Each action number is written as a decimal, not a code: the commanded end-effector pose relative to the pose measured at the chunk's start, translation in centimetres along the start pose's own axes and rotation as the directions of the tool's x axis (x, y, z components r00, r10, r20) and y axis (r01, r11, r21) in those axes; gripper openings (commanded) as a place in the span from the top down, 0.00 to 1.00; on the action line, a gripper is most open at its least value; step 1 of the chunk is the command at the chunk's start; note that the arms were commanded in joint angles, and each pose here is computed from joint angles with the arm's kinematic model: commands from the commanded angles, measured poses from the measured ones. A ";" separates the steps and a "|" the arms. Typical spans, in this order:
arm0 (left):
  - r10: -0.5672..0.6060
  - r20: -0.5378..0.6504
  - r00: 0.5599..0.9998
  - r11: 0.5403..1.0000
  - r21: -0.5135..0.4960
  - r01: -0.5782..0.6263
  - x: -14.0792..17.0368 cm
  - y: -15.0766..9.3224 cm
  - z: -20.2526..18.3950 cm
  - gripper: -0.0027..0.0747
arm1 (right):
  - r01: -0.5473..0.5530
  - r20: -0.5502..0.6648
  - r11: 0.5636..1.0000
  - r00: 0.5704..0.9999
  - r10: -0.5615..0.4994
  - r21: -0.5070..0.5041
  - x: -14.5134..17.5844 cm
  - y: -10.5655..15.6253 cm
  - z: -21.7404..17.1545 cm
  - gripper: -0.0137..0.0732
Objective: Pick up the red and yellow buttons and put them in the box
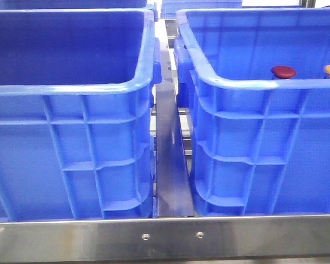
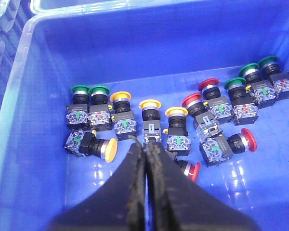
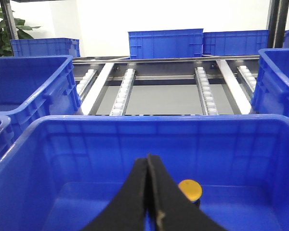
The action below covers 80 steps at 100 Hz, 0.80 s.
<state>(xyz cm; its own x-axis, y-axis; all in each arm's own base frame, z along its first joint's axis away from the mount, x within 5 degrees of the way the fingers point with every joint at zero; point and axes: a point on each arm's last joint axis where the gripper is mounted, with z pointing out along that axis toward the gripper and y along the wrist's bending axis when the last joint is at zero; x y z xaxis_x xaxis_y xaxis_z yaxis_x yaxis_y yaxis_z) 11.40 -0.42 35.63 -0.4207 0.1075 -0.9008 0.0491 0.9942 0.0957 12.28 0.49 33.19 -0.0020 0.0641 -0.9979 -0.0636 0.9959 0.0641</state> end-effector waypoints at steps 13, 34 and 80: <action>-0.007 0.105 0.994 1.000 0.004 0.006 -1.5 0.1 -0.5 0.99 | 0.007 0.024 1.000 1.000 -0.006 -0.025 -0.9 0.3 -0.1 0.92; -0.007 0.105 0.994 1.000 0.004 0.006 -1.5 0.1 -0.5 0.99 | 0.007 0.024 1.000 1.000 -0.006 -0.026 -0.9 0.3 -0.1 0.92; -0.007 0.105 0.994 1.000 0.004 0.006 -1.5 0.1 -0.5 0.99 | 0.007 0.024 1.000 1.000 -0.006 -0.026 -0.9 0.3 -0.1 0.92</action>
<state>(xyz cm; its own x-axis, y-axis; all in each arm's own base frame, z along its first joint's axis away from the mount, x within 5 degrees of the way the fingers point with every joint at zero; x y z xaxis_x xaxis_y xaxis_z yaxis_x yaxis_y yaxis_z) 11.40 -0.42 35.63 -0.4207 0.1075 -0.9008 0.0491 0.9942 0.0957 12.26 0.74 33.16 -0.0071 0.0637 -0.9979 -0.0898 0.9939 0.0641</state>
